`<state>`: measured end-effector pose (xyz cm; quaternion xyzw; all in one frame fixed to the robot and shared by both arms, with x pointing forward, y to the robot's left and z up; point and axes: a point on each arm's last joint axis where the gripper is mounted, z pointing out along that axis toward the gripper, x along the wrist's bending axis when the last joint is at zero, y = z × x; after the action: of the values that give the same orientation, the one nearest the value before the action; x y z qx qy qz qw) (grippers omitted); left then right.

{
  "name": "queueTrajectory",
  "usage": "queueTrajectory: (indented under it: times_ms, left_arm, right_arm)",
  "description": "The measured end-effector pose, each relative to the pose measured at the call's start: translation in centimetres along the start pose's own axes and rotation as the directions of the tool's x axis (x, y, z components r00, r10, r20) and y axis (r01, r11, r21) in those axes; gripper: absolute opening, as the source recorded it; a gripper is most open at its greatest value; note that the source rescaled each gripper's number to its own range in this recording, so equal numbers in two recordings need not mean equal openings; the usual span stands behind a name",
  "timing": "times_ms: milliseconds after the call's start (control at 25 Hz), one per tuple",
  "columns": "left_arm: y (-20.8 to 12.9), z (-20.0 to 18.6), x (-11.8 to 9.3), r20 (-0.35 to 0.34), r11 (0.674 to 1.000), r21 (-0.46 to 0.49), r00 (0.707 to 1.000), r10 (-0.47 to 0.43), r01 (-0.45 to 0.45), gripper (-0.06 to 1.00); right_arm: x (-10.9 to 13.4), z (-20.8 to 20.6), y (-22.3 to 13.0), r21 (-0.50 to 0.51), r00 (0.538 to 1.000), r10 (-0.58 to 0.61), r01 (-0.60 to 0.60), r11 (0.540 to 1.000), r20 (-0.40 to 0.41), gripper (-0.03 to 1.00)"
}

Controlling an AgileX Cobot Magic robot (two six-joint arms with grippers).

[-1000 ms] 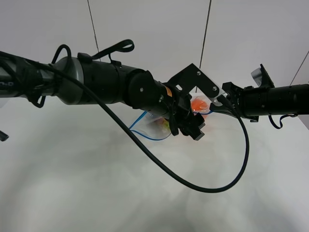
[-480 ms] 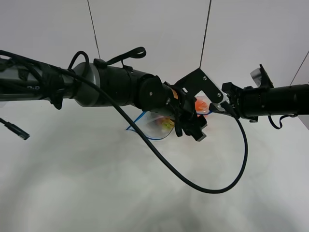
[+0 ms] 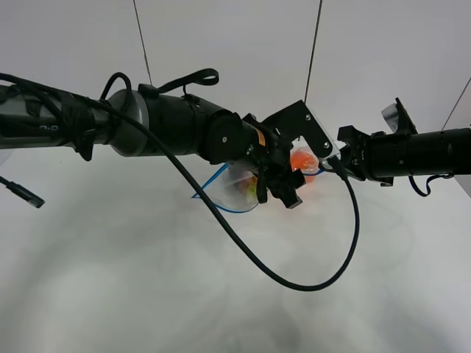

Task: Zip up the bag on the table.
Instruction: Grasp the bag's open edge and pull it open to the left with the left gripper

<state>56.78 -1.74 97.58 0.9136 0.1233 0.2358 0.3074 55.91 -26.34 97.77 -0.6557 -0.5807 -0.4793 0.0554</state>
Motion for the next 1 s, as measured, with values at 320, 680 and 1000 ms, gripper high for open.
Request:
queueTrajectory:
  times_ms: [320,680,1000]
  left_arm:
    - [-0.7,1.0,0.1,-0.005,1.0,0.016,1.0,0.003,-0.003,0.97]
    - [-0.6,2.8,0.3,-0.008,1.0,0.012,1.0,-0.001,0.001,0.97]
    - [-0.4,3.2,0.4,-0.008,1.0,0.012,1.0,0.0,0.0,0.96]
  right_arm:
    - [0.0,0.0,0.0,0.0,1.0,0.0,0.0,1.0,0.0,0.0]
    - [0.0,0.0,0.0,0.002,1.0,0.001,-0.001,1.0,0.001,0.0]
    - [0.0,0.0,-0.1,0.007,1.0,-0.006,0.006,1.0,0.004,0.0]
